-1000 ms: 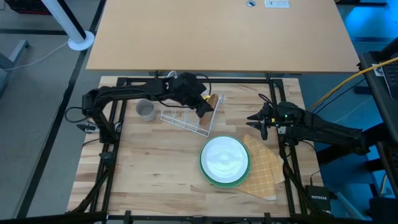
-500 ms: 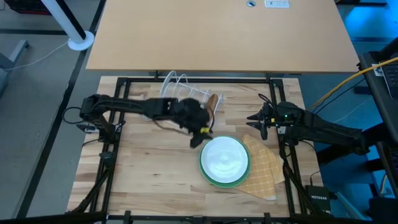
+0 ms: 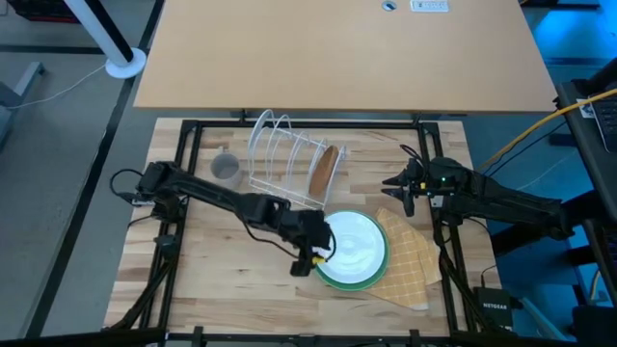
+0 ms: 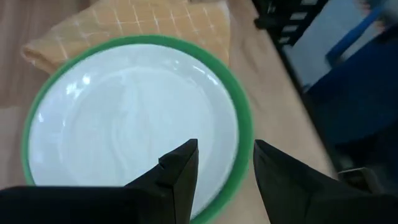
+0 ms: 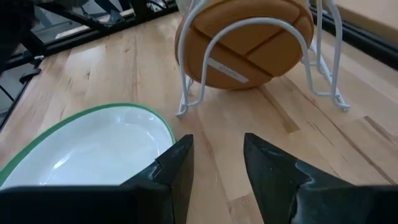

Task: Sort dishes
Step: Put the white plate from the top of green plate onto the white dish rack

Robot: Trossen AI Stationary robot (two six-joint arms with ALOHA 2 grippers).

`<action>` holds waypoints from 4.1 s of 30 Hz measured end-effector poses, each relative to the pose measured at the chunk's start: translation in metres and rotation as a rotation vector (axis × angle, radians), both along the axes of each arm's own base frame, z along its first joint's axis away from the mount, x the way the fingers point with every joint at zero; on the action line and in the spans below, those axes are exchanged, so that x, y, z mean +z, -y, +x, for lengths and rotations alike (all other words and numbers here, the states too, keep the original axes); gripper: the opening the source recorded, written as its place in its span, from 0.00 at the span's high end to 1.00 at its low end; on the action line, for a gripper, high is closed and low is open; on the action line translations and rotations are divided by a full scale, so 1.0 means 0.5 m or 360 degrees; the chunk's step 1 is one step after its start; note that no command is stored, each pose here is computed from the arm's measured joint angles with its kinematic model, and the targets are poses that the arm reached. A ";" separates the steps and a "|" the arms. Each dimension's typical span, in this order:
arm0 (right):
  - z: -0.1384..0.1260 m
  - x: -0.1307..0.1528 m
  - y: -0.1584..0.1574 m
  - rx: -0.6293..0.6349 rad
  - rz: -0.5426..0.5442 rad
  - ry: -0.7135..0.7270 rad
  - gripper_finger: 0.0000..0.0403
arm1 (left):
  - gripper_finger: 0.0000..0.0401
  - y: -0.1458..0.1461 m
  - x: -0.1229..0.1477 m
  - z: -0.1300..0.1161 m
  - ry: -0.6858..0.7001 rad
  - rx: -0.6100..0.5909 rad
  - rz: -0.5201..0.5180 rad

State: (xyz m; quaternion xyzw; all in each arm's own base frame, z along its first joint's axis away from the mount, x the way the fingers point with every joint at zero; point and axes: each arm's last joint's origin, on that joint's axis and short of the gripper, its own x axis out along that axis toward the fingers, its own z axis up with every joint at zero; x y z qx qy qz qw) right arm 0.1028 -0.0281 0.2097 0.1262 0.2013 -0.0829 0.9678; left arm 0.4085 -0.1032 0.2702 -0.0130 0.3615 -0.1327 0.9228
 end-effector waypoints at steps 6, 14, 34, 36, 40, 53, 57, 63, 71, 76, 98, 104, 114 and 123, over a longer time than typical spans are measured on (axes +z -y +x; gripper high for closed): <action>0.000 -0.006 0.000 -0.0030 0.0080 -0.0041 0.64 | 0.64 0.028 -0.059 0.017 -0.0031 -0.0167 0.0244; -0.001 -0.011 0.000 -0.0036 0.0104 -0.0085 0.64 | 0.64 0.058 -0.115 0.024 -0.0077 -0.0277 0.0523; -0.001 -0.011 0.000 -0.0036 0.0105 -0.0087 0.64 | 0.64 0.077 -0.119 0.017 -0.0084 -0.0255 0.0589; -0.001 -0.011 0.000 -0.0036 0.0105 -0.0087 0.64 | 0.64 0.082 -0.125 0.017 -0.0086 -0.0287 0.0612; -0.001 -0.011 0.000 -0.0035 0.0106 -0.0088 0.64 | 0.64 0.092 -0.141 0.018 -0.0107 -0.0313 0.0632; -0.001 -0.011 -0.001 -0.0010 0.0118 -0.0085 0.64 | 0.64 0.104 -0.185 0.023 -0.0136 -0.0407 0.0893; -0.001 -0.011 -0.001 -0.0011 0.0117 -0.0084 0.64 | 0.64 0.109 -0.186 0.021 -0.0122 -0.0470 0.0957; -0.001 -0.011 -0.001 -0.0046 0.0187 -0.0078 0.64 | 0.64 0.117 -0.188 0.019 -0.0112 -0.0526 0.1003; -0.004 -0.016 -0.001 -0.0172 0.0356 -0.0106 0.64 | 0.64 0.121 -0.220 0.027 -0.0129 -0.0588 0.1063; -0.003 -0.029 0.000 -0.0233 0.0446 -0.0213 0.64 | 0.64 0.117 -0.225 0.035 -0.0090 -0.0565 0.1180; 0.051 -0.099 0.017 -0.0297 0.0621 -0.0741 0.64 | 0.64 0.074 -0.227 0.050 -0.0118 -0.0524 0.1259; 0.058 -0.097 0.018 -0.0275 0.0605 -0.0702 0.64 | 0.64 0.074 -0.227 0.050 -0.0119 -0.0523 0.1257; 0.066 -0.081 0.012 -0.0061 0.0710 -0.0544 0.64 | 0.64 0.074 -0.227 0.050 -0.0118 -0.0523 0.1255; 0.069 -0.092 0.012 0.0002 0.0707 -0.0623 0.64 | 0.64 0.074 -0.227 0.050 -0.0119 -0.0524 0.1252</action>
